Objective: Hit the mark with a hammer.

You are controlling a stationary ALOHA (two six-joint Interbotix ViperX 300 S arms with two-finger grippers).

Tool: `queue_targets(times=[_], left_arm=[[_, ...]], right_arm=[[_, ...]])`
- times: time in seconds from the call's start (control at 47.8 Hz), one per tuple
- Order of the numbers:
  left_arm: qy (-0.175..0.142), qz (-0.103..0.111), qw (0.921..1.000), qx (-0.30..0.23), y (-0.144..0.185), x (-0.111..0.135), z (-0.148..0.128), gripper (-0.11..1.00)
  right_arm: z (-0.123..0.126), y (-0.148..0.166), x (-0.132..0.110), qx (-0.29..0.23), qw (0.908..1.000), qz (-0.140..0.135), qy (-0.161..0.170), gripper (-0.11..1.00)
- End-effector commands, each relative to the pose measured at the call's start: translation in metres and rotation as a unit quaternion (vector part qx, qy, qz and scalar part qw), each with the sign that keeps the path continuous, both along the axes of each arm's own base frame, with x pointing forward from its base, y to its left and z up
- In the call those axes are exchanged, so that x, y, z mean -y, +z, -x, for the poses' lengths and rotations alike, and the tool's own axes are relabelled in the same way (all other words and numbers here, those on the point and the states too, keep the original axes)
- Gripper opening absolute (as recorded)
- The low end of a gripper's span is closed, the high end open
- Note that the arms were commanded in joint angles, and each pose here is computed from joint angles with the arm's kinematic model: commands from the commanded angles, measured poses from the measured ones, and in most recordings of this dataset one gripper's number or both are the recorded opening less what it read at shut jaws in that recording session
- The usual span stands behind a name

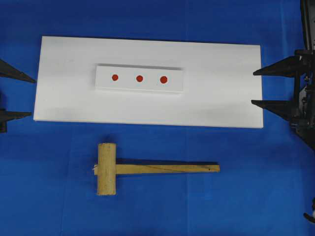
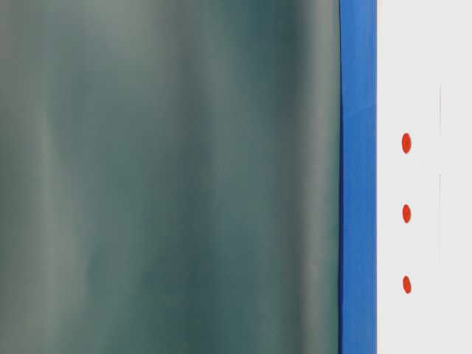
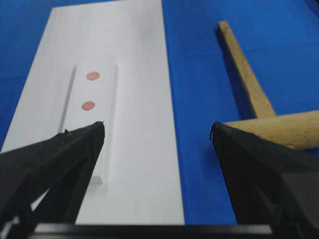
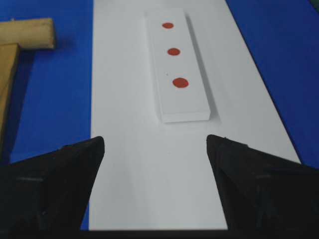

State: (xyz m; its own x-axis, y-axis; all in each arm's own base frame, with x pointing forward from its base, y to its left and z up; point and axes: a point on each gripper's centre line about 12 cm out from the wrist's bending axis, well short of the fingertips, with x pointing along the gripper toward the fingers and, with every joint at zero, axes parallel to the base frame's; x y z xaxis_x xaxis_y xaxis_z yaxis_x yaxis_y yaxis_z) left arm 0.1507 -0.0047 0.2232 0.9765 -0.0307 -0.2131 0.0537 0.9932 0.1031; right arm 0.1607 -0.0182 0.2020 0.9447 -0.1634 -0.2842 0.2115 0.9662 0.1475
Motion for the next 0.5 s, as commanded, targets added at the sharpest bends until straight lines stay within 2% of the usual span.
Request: queue_targets(times=[0.0,0.482], left_arm=[[-0.002,0.002,1.0000,0.005,0.0047,0.0008,-0.0014,0.86],[-0.002,0.002,1.0000,0.003,0.0037,0.0007,-0.0011,0.85]], right_arm=[[-0.0019,0.0037,0.0004,0.002,1.0000,0.001,-0.001,0.70],[-0.0019,0.0031,-0.0001,0.002,1.0000,0.000,0.001,0.70]])
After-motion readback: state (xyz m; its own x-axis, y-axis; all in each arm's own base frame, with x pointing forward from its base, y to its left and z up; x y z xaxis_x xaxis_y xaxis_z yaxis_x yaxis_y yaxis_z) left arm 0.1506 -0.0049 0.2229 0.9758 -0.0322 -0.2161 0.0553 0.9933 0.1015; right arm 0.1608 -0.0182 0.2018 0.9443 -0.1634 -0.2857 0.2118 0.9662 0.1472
